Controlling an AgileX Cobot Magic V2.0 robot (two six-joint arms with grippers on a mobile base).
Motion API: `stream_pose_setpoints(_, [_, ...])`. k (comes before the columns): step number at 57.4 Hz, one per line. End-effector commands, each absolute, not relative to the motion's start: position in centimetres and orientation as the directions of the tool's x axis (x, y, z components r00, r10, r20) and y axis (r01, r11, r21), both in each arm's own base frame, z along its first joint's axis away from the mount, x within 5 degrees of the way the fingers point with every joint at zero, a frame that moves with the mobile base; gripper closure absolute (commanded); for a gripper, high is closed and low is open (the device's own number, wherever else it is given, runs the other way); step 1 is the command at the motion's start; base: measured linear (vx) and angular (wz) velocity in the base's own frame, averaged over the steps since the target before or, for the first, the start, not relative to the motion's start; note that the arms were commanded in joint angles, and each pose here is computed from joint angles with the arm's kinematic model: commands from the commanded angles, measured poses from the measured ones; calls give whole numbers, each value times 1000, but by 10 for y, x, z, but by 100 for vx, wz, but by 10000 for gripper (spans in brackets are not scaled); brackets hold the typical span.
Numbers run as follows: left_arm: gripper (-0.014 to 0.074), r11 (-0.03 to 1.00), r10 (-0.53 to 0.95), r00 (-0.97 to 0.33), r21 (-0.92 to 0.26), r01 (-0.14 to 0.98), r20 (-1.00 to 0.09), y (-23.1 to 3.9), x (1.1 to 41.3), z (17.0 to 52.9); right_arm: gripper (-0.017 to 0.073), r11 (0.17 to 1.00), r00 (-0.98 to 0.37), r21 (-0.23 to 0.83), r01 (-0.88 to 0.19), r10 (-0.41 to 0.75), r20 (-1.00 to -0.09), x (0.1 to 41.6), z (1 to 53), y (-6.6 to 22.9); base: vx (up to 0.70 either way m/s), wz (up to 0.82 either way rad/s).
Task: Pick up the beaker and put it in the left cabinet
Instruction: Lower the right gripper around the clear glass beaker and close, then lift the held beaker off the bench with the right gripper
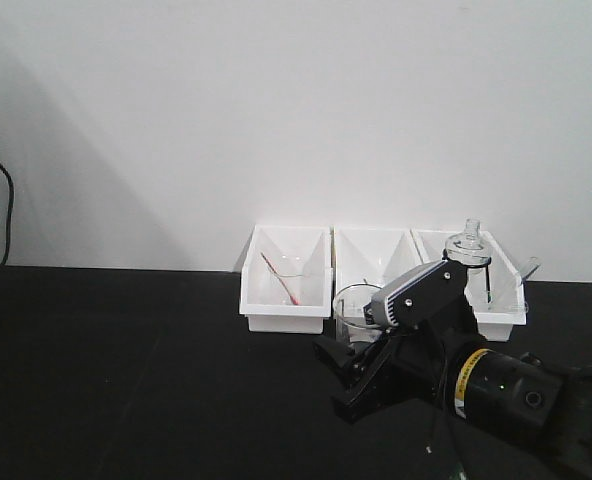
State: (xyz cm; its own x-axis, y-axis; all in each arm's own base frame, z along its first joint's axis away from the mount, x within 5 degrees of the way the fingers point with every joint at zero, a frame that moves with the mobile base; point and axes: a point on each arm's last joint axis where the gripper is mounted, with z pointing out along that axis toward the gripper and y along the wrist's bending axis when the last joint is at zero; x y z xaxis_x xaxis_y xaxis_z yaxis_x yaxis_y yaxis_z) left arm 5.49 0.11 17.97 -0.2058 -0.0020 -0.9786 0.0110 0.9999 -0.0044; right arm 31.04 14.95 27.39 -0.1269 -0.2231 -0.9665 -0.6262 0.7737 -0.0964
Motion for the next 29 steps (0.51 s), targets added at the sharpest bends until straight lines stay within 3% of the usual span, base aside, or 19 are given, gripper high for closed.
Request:
stream_pose_setpoints(1, [590, 1000, -10, -99, -13, 27, -995, 0, 55, 191, 456, 763, -30, -100, -639, -155, -987, 306, 303, 152, 0, 0])
stream_pose_setpoints(29, [590, 1000, -10, -99, -13, 27, -995, 0, 55, 191, 456, 764, -33, -101, -637, -157, -987, 306, 303, 152, 0, 0])
